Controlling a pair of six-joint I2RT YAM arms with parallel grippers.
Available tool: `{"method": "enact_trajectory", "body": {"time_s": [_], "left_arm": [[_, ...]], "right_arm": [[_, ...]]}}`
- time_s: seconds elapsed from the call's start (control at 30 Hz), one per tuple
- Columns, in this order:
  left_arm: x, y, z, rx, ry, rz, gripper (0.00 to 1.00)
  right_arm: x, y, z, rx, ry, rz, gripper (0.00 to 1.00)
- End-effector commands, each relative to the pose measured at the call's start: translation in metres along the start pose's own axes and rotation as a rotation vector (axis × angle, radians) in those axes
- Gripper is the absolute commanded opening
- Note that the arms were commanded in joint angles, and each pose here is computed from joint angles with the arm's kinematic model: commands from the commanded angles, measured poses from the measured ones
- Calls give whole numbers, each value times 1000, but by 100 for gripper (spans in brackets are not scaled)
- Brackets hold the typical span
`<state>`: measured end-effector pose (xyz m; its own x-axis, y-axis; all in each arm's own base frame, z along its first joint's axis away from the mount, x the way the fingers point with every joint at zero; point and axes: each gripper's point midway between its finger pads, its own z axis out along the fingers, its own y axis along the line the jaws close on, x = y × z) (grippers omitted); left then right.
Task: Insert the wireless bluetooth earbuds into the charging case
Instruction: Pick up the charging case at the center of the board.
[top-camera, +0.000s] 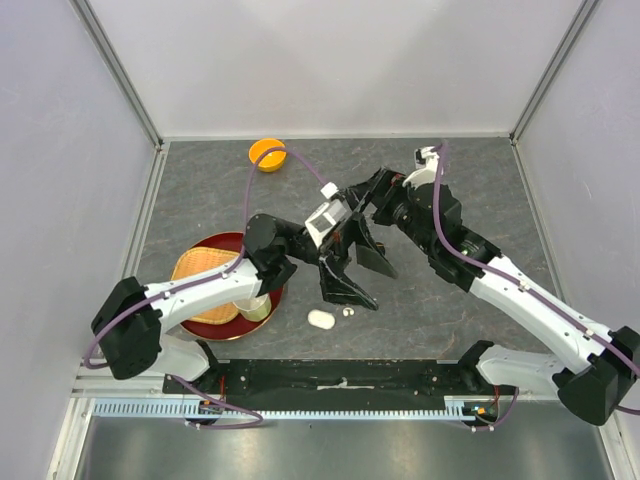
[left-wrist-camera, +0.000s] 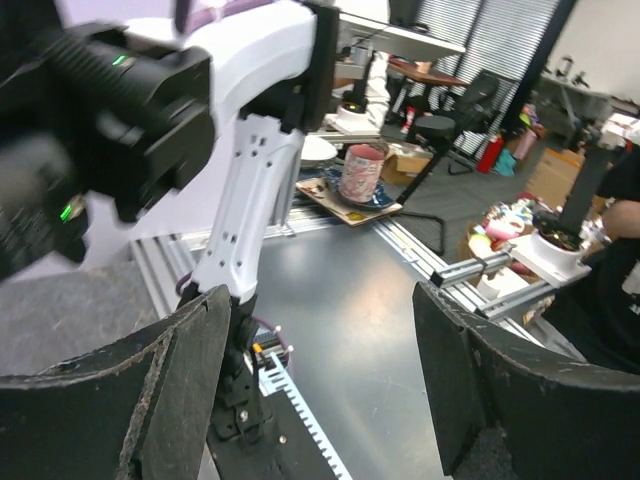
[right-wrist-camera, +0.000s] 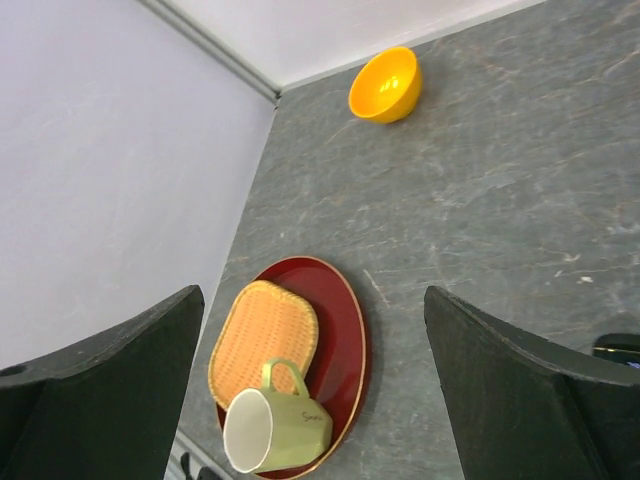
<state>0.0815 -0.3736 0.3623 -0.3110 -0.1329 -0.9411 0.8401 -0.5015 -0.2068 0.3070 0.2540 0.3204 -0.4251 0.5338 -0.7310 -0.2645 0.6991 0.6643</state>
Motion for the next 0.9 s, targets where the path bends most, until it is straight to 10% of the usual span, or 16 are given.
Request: {"method": "enact_trajectory", "body": {"time_s": [0.0, 0.87], "left_arm": [[2, -5, 19, 110, 71, 19, 79], [11, -7, 78, 293, 160, -104, 75]], "right_arm": [[-19, 44, 1, -164, -20, 40, 98], [23, 50, 20, -222, 160, -130, 98]]}}
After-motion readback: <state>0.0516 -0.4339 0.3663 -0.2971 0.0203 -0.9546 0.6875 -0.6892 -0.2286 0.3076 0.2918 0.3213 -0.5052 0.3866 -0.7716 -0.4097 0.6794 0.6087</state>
